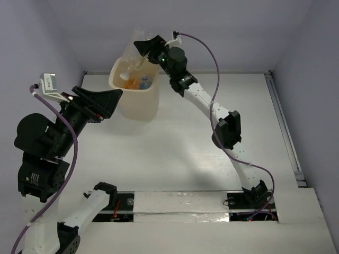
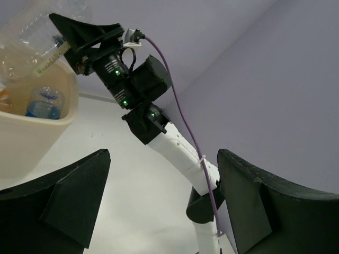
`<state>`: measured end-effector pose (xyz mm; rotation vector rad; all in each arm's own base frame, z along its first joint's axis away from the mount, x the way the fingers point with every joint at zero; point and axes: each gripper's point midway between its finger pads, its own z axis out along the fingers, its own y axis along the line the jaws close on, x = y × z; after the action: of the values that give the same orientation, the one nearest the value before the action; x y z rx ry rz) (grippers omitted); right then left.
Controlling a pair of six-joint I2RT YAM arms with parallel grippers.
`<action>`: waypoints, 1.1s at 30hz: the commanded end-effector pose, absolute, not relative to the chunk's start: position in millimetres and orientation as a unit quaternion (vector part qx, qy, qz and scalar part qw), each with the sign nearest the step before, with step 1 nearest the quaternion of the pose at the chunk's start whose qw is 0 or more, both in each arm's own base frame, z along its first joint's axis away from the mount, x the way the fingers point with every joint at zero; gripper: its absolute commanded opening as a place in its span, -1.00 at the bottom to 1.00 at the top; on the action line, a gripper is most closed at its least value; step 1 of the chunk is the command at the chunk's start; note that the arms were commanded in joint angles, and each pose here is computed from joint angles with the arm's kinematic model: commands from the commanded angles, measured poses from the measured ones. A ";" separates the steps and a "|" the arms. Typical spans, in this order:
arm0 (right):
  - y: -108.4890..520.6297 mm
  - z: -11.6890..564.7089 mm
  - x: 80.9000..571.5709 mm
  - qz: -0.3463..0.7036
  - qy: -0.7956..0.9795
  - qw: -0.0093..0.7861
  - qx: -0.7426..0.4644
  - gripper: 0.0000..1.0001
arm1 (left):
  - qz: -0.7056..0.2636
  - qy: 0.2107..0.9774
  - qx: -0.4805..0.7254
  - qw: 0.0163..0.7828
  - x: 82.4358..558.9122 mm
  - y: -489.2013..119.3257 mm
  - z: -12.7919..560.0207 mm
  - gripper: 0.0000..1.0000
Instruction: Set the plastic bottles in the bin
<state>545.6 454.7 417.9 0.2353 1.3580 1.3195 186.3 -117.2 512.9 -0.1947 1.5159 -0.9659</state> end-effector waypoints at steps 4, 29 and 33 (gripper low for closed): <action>444.4 482.3 505.5 0.531 0.536 0.653 0.059 0.04 | -0.397 0.659 -0.083 0.633 187.2 -111.1 510.6 0.58; 414.9 505.9 445.7 0.444 0.592 0.672 -0.041 0.93 | -0.361 0.652 -0.105 0.659 186.4 -92.8 515.2 0.98; 435.6 468.8 455.0 0.475 0.610 0.634 -0.025 0.93 | -0.356 0.651 -0.112 0.661 187.9 -90.0 512.2 0.98</action>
<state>454.5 421.9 480.7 -0.0781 1.3923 0.9986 188.9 -93.2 503.5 -0.2568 1.5193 -0.8127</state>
